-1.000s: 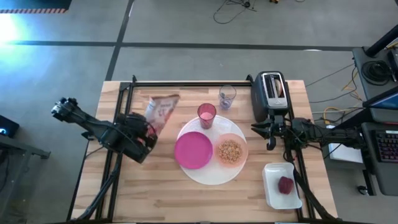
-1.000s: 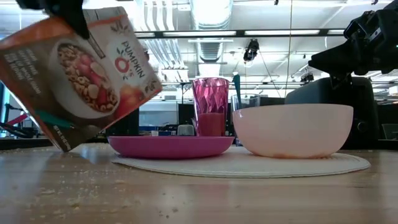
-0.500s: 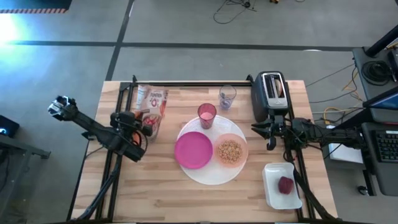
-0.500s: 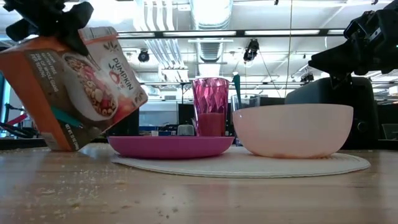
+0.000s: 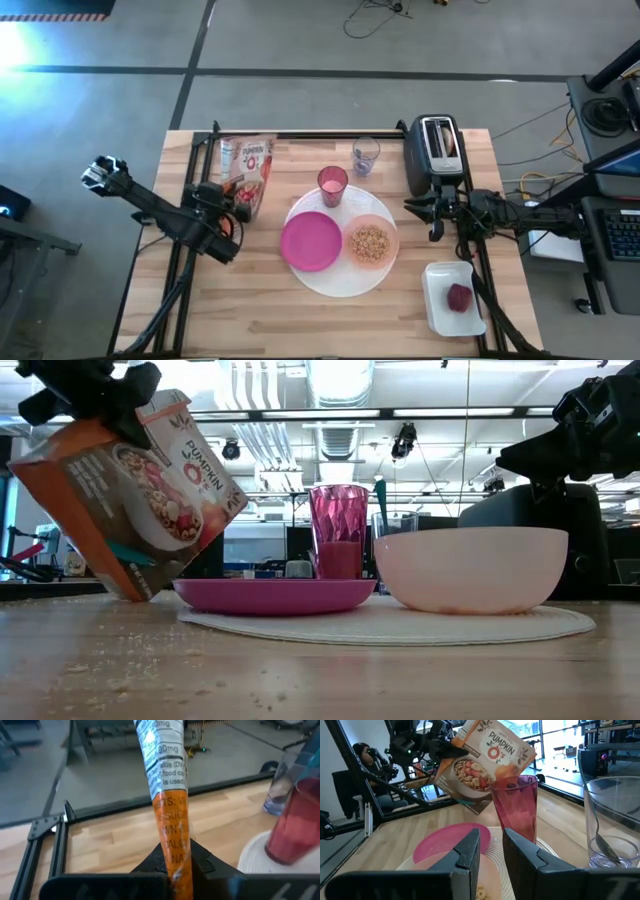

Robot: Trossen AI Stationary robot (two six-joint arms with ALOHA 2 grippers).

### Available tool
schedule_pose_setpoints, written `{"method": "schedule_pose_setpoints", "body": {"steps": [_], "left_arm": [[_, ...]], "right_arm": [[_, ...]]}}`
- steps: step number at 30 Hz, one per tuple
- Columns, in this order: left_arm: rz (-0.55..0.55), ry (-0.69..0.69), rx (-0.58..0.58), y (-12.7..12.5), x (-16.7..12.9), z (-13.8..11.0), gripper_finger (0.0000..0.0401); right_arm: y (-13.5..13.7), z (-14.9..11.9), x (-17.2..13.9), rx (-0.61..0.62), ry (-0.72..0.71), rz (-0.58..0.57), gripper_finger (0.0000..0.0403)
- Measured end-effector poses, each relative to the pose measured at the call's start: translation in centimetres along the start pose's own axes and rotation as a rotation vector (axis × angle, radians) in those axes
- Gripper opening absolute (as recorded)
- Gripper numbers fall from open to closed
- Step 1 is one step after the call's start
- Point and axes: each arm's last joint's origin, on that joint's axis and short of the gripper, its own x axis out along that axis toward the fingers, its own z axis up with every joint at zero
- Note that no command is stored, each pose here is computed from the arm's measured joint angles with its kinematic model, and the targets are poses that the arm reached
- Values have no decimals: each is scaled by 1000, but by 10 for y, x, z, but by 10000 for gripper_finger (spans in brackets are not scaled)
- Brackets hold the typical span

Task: Arrange a breakfast setting
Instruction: Pour the cereal into the orange bowl

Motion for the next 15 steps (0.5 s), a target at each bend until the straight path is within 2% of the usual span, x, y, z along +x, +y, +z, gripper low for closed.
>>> {"method": "schedule_pose_setpoints", "body": {"steps": [6, 15], "left_arm": [[48, -117, 31, -4, 15, -5, 0], [206, -222, 32, -1, 52, -16, 0]], "right_arm": [[0, 0, 0, 0, 0, 0, 73], [0, 0, 0, 0, 0, 0, 73]]}}
